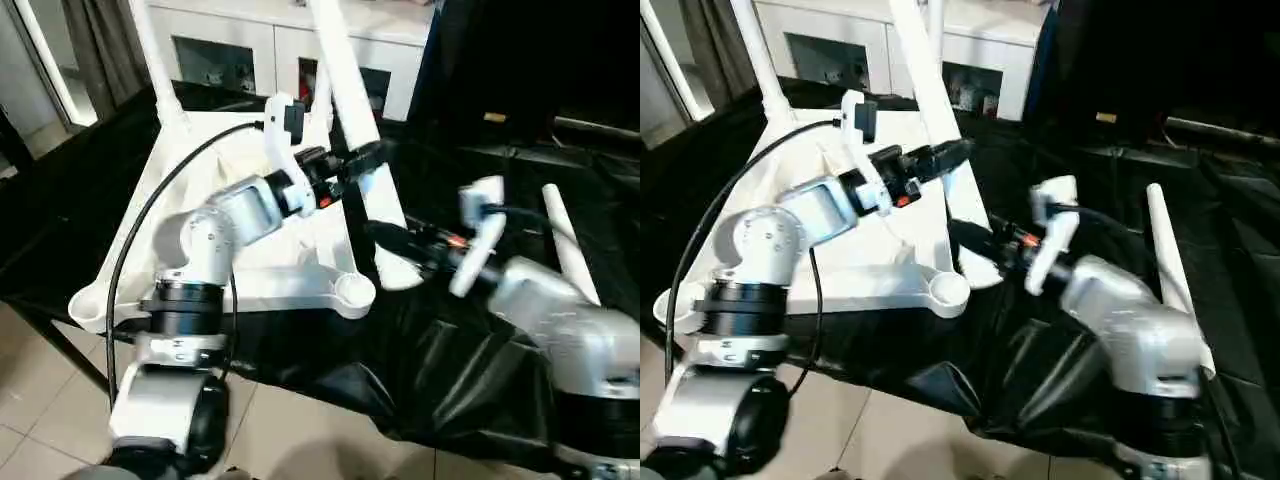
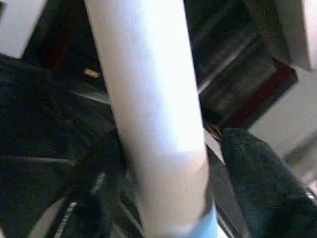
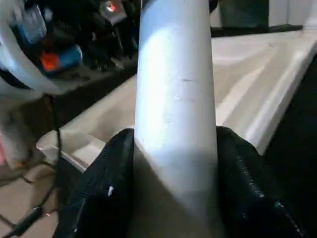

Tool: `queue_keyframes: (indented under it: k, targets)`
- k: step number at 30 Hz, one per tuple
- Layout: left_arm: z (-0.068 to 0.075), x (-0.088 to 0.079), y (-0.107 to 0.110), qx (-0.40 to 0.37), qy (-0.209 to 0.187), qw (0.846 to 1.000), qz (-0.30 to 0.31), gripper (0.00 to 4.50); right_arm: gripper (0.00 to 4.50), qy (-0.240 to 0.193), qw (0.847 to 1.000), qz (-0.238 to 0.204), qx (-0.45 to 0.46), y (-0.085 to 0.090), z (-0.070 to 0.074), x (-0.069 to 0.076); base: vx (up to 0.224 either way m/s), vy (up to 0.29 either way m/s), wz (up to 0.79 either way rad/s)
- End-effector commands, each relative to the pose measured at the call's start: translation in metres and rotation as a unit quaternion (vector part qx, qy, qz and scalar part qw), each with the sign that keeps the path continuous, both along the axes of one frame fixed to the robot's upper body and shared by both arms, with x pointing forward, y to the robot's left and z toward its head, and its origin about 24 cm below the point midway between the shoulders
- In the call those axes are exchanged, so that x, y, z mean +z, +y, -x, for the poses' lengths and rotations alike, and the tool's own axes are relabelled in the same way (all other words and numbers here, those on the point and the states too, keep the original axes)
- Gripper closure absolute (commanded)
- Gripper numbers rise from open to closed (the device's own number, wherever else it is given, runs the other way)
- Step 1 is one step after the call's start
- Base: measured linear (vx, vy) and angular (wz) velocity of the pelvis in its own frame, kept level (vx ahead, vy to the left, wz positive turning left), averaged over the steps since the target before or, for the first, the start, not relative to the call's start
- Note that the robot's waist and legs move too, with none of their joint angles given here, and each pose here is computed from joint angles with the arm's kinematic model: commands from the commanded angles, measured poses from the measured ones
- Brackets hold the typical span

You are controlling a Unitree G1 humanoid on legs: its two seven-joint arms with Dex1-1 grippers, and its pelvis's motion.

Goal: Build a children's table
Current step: Pick table leg

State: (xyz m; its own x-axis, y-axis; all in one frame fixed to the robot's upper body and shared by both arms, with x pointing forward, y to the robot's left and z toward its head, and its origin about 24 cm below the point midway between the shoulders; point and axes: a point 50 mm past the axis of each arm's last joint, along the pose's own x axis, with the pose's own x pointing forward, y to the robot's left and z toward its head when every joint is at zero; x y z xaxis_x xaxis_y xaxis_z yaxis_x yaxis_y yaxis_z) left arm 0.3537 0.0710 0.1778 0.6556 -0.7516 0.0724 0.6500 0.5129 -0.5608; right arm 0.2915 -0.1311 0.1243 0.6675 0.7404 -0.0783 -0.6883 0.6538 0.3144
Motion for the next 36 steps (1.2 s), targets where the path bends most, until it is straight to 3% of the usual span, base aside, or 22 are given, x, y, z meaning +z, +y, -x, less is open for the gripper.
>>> queue_keyframes:
  k: [1,3,6,7,11,17,25,27,32,36]
  targets:
    - [-0.001,0.004,0.000,0.007,0.004,1.000,0.007,1.44,2.57,-0.028,1.000,0.012,-0.003,0.004,-0.002,0.010,0.000,0.000,0.00]
    - [0.000,0.003,-0.002,-0.001,0.009,1.000,0.013,1.78,2.57,-0.029,0.999,0.022,0.001,0.007,-0.001,0.010,0.000,0.000,0.00]
    - [0.003,0.002,-0.006,-0.016,0.009,1.000,0.009,1.85,2.57,-0.032,0.999,0.039,-0.003,0.007,-0.001,0.008,0.000,0.000,0.00]
    - [0.003,0.002,-0.006,-0.016,0.009,1.000,0.009,2.13,2.57,-0.032,0.999,0.039,-0.003,0.007,-0.001,0.008,0.000,0.000,0.00]
    - [0.002,0.000,-0.006,-0.009,0.016,1.000,0.002,2.41,2.57,-0.039,0.998,0.051,-0.015,0.007,-0.003,0.008,0.000,0.000,0.00]
    - [0.004,-0.005,-0.005,-0.006,-0.008,1.000,-0.030,2.53,2.57,-0.042,0.997,0.061,-0.012,0.009,-0.001,0.007,0.000,0.000,0.00]
    - [0.002,-0.003,0.000,-0.003,-0.009,1.000,-0.018,2.55,2.57,-0.056,0.996,0.072,-0.010,0.010,-0.001,0.008,0.000,0.000,0.00]
    - [0.000,-0.002,0.005,-0.004,-0.025,0.999,-0.022,2.57,1.87,-0.060,0.997,0.052,0.001,0.010,-0.001,0.011,0.000,0.000,0.00]
    - [0.001,0.002,0.013,-0.039,-0.059,0.997,-0.033,2.60,1.42,-0.048,0.998,0.026,0.018,0.002,-0.001,0.019,0.000,0.000,0.00]
    - [0.007,0.005,0.016,-0.104,-0.081,0.990,-0.043,2.60,1.40,-0.032,0.998,0.003,0.058,-0.006,0.002,0.026,0.000,0.000,0.00]
